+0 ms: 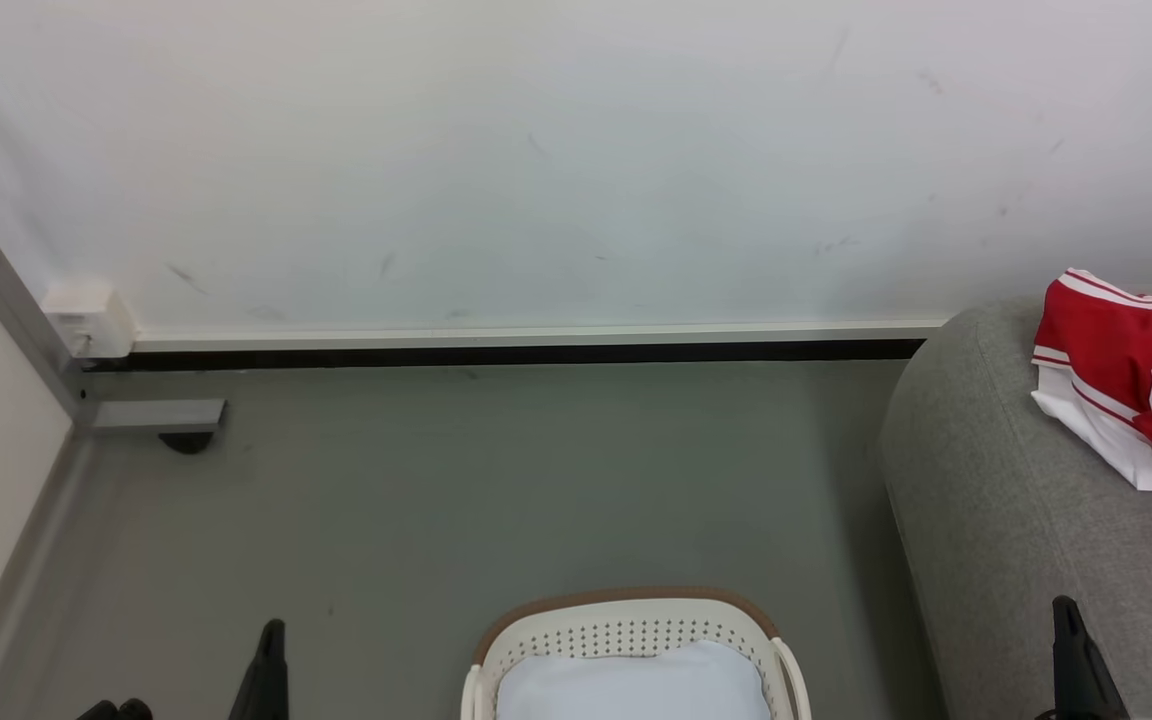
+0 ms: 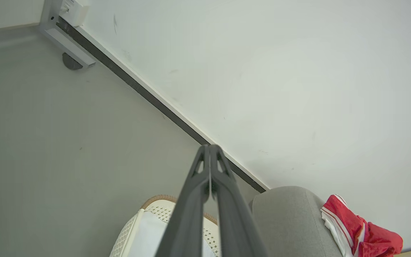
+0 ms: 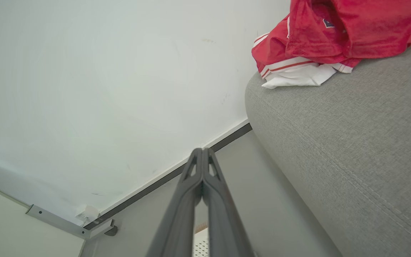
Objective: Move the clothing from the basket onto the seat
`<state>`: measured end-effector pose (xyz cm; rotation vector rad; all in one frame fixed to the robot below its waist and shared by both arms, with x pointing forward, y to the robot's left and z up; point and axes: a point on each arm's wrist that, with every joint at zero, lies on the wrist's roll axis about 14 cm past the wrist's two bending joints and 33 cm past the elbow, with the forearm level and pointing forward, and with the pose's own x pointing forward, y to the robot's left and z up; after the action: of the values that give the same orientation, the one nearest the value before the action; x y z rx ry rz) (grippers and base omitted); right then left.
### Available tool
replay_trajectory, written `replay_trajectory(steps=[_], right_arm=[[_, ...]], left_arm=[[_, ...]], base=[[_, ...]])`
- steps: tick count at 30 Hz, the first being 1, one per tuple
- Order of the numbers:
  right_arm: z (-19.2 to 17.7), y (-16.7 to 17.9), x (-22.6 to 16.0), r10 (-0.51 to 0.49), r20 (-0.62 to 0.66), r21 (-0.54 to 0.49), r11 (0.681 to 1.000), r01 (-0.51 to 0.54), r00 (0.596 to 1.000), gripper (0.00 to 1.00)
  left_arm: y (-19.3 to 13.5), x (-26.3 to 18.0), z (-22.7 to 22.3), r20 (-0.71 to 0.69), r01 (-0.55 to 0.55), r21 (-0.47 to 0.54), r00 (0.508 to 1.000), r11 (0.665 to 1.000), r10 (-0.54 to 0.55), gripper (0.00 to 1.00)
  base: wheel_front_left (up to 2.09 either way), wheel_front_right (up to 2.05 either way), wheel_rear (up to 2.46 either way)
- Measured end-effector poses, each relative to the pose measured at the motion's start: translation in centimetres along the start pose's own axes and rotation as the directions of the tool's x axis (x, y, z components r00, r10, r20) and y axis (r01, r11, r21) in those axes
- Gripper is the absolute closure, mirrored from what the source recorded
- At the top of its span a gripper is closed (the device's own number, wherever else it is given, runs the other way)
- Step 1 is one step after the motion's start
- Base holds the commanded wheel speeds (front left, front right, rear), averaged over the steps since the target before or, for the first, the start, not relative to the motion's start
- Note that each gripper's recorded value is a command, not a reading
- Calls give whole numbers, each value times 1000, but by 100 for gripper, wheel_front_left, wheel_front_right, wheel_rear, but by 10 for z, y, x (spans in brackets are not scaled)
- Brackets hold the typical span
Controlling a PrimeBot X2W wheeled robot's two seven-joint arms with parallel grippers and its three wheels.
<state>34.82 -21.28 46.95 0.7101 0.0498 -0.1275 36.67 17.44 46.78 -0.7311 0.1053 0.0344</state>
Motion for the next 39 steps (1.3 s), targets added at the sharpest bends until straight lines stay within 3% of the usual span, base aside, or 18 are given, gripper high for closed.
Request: replay_trajectory(steps=[18,39], right_arm=[[6,8,10,13,-3,227,974,-12,1000,100],[9,15,18,36,-11,441,897,-28,999,100]], left_arm=[[0,5,9,5,-5,-218,1000,976,6,100],[-2,11,20,18,15,-431,1000,902,-8,100]], base=[[0,0,0],[0,0,0]])
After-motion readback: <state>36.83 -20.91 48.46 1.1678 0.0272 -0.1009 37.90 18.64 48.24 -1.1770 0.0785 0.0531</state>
